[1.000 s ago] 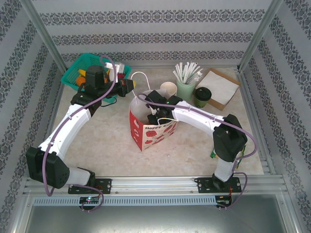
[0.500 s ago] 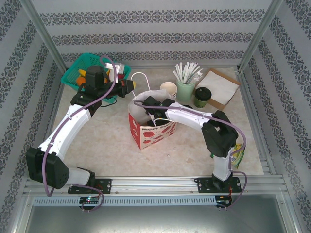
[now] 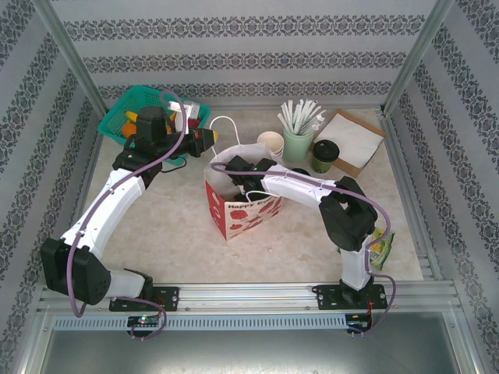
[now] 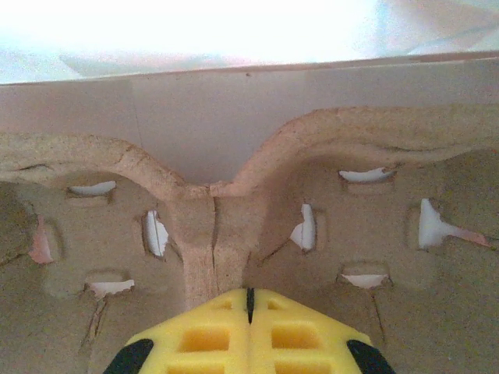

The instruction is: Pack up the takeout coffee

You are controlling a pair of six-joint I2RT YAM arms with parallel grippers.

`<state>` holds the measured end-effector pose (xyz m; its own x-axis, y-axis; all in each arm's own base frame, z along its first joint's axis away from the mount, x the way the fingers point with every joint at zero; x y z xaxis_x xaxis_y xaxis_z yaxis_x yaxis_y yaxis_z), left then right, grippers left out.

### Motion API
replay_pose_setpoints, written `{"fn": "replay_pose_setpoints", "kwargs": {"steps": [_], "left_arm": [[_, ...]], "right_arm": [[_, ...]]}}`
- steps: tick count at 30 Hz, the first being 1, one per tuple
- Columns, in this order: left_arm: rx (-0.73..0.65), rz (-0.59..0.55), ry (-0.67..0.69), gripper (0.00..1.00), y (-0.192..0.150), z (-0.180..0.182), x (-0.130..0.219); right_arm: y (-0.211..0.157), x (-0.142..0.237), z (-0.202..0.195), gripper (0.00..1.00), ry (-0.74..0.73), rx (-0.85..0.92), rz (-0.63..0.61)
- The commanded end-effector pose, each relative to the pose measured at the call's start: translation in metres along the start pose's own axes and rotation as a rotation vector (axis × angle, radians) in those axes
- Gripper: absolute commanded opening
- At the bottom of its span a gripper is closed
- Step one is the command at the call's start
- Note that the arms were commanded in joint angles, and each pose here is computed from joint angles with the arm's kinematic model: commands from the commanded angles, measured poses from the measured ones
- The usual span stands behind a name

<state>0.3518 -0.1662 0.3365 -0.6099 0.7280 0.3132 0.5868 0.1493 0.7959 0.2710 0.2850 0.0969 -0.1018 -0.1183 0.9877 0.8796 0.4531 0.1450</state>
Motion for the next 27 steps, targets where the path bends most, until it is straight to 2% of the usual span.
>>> {"fn": "replay_pose_setpoints", "kwargs": {"steps": [1,5,17,27], "left_arm": [[-0.037,-0.023,-0.024,0.00,0.003,-0.007,0.009],[-0.042,-0.019,-0.020,0.00,0.002,-0.007,0.009],[-0.054,-0.009,-0.038,0.00,0.000,-0.007,0.007],[-0.063,-0.002,-0.059,0.00,-0.001,-0.010,0.007]], "right_arm": [[0.003,0.006,0.004,0.00,-0.007,0.011,0.005],[0.015,0.039,0.012,0.02,0.040,0.018,-0.077],[0.039,0.124,0.030,0.40,0.167,0.135,-0.293],[0.047,0.179,0.033,0.59,0.225,0.192,-0.425]]}}
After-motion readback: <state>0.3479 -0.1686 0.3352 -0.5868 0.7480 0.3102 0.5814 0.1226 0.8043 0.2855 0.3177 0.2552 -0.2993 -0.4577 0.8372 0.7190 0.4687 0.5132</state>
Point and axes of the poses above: each hand's point on the last joint's axis, 136 mm out from that joint toward the fingers, its own x axis back along the fingers, its own z axis along the line the jaws close on, y = z × x, the point moved 4 cm from there along x, back along the fingers, and after that the axes turned 2 degrees about x, right-handed, at the moved point
